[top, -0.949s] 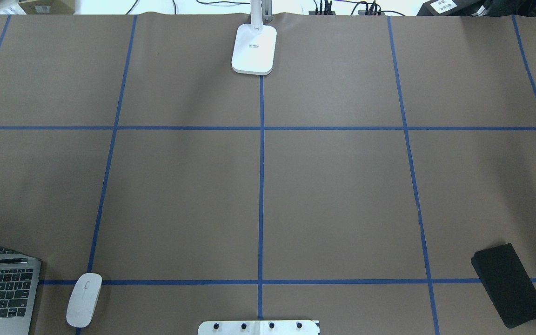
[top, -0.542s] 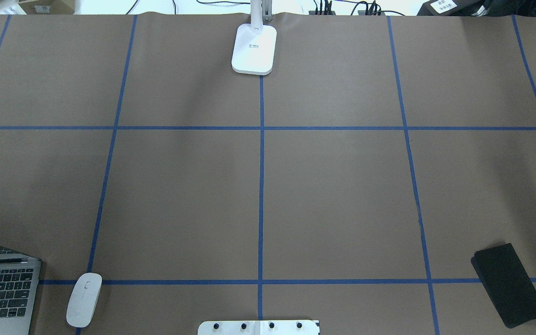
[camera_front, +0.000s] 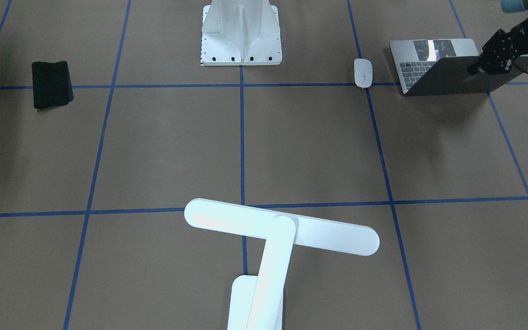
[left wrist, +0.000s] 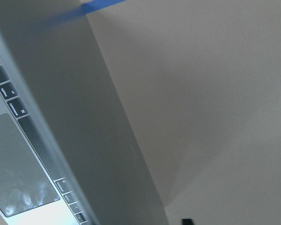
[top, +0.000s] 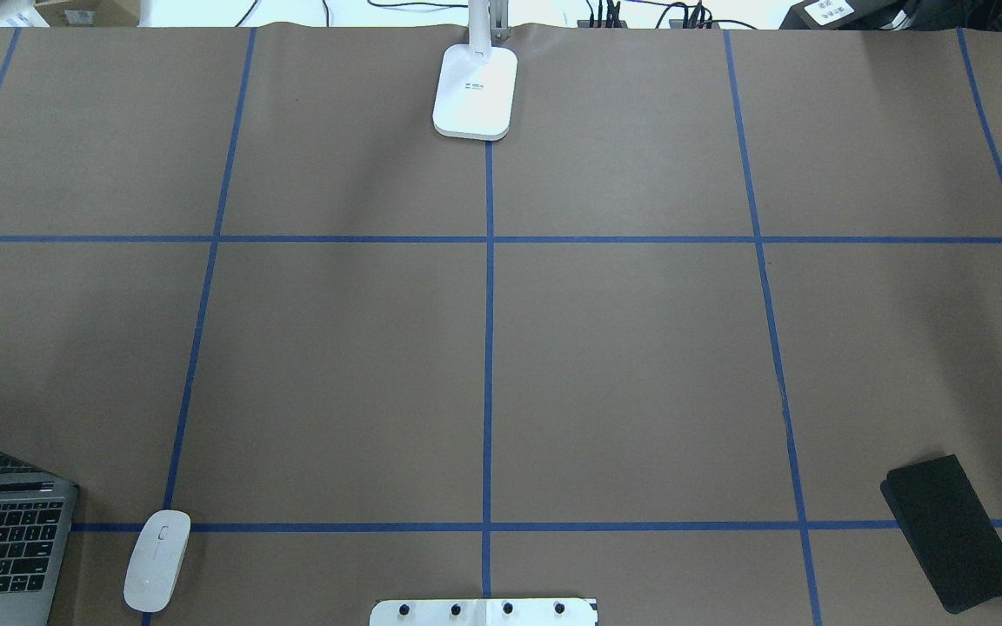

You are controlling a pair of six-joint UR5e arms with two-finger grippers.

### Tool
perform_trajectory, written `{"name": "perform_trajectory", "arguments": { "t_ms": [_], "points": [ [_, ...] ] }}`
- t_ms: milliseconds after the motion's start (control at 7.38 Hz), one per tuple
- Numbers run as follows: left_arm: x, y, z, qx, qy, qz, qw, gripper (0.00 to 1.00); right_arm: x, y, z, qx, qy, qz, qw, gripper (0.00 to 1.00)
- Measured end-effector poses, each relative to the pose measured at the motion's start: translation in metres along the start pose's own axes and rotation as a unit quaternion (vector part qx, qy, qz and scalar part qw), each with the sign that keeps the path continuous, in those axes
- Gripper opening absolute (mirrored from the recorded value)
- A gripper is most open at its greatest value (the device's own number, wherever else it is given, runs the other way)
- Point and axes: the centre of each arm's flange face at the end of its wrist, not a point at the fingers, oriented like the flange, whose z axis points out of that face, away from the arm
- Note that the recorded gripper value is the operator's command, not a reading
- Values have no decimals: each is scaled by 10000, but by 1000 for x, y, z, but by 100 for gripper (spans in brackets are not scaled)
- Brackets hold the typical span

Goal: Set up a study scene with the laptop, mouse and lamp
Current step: 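Grasp the edge of the silver laptop with the left gripper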

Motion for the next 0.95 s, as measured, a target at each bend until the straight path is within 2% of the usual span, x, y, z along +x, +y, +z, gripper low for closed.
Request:
{"name": "perform_trajectory", "arguments": {
  "t_ms": [407, 949],
  "points": [
    [14, 21, -6, -577, -100, 193, 9981, 0, 0, 0, -1, 5, -5, 8, 10000, 100],
    [39, 36, -25, -809, 106, 377, 9960, 0, 7, 5, 0, -3, -2, 84, 10000, 100]
  ]
}}
